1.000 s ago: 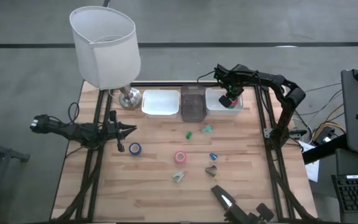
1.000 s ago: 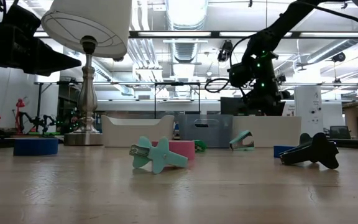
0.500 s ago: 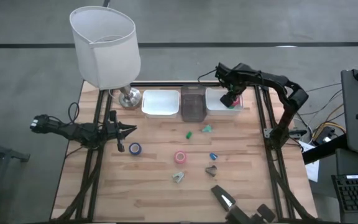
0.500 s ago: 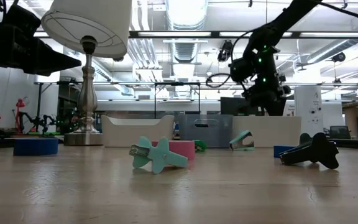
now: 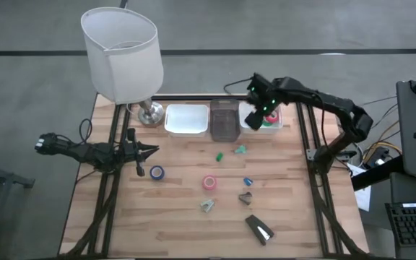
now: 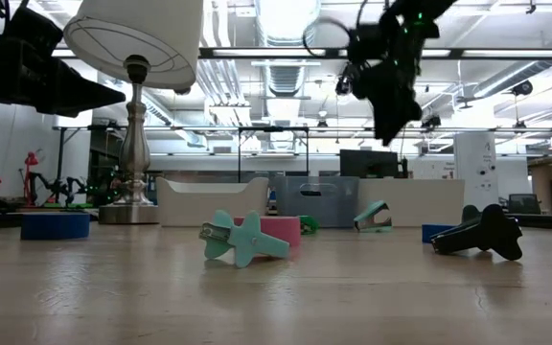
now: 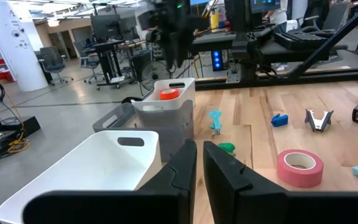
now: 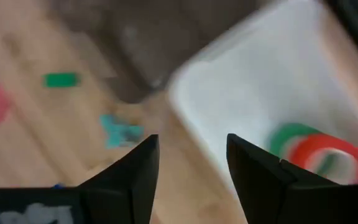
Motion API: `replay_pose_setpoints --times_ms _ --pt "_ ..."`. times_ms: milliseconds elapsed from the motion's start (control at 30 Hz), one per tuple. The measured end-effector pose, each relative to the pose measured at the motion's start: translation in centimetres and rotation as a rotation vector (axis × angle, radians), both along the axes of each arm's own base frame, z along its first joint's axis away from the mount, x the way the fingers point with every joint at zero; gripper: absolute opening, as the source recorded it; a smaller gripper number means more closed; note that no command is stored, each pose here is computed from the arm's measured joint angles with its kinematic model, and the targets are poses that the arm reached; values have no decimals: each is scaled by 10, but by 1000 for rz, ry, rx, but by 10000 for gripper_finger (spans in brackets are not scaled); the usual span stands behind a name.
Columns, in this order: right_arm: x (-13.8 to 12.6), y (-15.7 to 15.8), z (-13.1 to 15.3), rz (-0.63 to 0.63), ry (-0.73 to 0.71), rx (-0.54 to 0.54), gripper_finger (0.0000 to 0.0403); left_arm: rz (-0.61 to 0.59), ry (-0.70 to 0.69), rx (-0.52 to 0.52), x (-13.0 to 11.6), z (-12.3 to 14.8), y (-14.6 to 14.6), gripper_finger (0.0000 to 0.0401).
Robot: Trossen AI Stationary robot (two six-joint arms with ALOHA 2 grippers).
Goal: Pick and place Stapler, Stapler remover, tape
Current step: Put the pink tape into the right white bin
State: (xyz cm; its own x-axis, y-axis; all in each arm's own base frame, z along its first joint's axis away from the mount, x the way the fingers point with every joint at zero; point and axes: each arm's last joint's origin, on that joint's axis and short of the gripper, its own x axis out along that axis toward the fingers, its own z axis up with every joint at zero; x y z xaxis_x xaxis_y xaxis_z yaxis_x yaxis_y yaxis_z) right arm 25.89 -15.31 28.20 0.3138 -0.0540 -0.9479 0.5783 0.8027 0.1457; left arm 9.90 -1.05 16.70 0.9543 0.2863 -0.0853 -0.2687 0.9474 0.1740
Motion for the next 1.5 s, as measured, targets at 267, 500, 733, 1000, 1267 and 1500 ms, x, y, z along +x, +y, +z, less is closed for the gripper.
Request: replay_pose_setpoints --times_ms 267,500,733,1000,1267,1500 --pt "56 74 -1 238 -167 -14 168 0 0 0 0 0 0 32" --pt "91 107 -18 283 -247 -2 162 0 0 0 0 0 0 32" --pt "118 124 -44 307 -296 79 166 0 0 0 0 0 0 32" --pt "132 146 -62 390 -284 110 169 0 0 0 0 0 0 32" --pt "142 161 -81 438 -221 121 191 0 -1 0 0 0 0 32" --pt "161 175 -105 451 -171 110 205 0 -1 -1 0 0 0 32"
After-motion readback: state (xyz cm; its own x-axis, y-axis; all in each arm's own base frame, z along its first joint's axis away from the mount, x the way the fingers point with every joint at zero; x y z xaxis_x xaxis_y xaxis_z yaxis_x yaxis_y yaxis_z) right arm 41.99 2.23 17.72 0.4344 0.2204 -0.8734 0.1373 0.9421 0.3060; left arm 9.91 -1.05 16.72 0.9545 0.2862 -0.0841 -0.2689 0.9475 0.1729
